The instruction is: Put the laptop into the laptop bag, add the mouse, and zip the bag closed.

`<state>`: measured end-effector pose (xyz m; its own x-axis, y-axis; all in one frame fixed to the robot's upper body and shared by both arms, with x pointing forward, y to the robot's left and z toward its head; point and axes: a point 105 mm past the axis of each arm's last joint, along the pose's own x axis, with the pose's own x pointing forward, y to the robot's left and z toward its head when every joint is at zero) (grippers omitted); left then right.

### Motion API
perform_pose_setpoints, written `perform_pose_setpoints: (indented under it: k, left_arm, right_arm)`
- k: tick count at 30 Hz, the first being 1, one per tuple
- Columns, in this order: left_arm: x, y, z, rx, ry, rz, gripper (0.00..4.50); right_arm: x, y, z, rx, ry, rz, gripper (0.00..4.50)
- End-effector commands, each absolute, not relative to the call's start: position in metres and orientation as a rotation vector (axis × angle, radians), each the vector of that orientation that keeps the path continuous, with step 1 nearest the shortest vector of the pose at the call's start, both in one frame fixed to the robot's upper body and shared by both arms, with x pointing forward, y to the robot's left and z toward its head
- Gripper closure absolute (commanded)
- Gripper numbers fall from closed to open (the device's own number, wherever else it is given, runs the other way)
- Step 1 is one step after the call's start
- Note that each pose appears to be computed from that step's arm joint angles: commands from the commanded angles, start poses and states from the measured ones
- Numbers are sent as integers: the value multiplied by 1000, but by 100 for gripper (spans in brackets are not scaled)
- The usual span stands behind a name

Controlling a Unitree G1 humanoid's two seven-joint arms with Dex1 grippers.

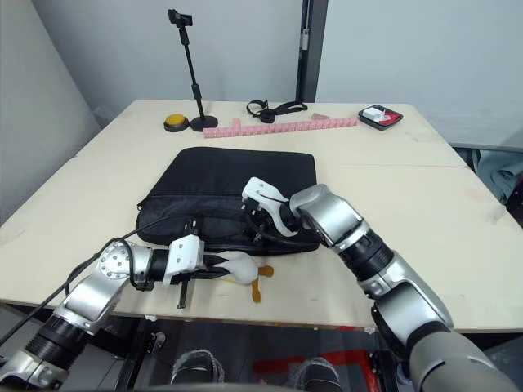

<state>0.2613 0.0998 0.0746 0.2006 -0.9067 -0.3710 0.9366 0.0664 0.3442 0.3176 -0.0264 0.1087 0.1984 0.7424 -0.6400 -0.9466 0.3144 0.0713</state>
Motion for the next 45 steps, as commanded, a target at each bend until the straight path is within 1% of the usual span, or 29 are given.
perform_pose_setpoints:
  k: [1,2,4,10,13,15,18,20,26,29,32,34,39,45]
  left_arm:
    - [258,96,65,564,91,-1400,449]
    - [258,98,64,559,99,-1398,449]
    - [259,101,63,567,102,-1392,449]
    - [257,107,65,561,114,-1390,449]
    - [256,109,66,561,123,-1391,449]
    - [256,110,67,560,124,-1391,449]
    - [255,110,69,559,122,-1392,449]
    - [256,105,74,557,109,-1400,449]
    - [261,92,80,567,73,-1418,449]
    - [264,90,81,564,69,-1418,449]
    - [265,91,80,571,72,-1414,449]
    - [267,91,80,586,68,-1409,449]
    - [274,77,85,572,23,-1428,449]
    - [284,56,88,586,-34,-1442,449]
  right_arm:
    - [318,-12,137,-240,582,1269,450]
    - [320,-7,145,-212,564,1275,450]
    - [324,-1,151,-192,545,1271,450]
    - [350,9,144,-185,524,1177,450]
    - [365,6,131,-232,539,1090,450]
    - [368,1,117,-301,570,1055,450]
    - [367,-4,104,-370,600,1045,450]
    - [366,-6,98,-365,626,1039,450]
    - [364,-5,98,-356,631,1048,450]
    - [364,-5,109,-330,603,1067,450]
    - [374,-19,125,-293,583,1044,450]
    - [375,-24,127,-283,591,1043,450]
    - [370,-21,109,-331,631,1052,450]
    - [368,-17,101,-309,656,1050,450]
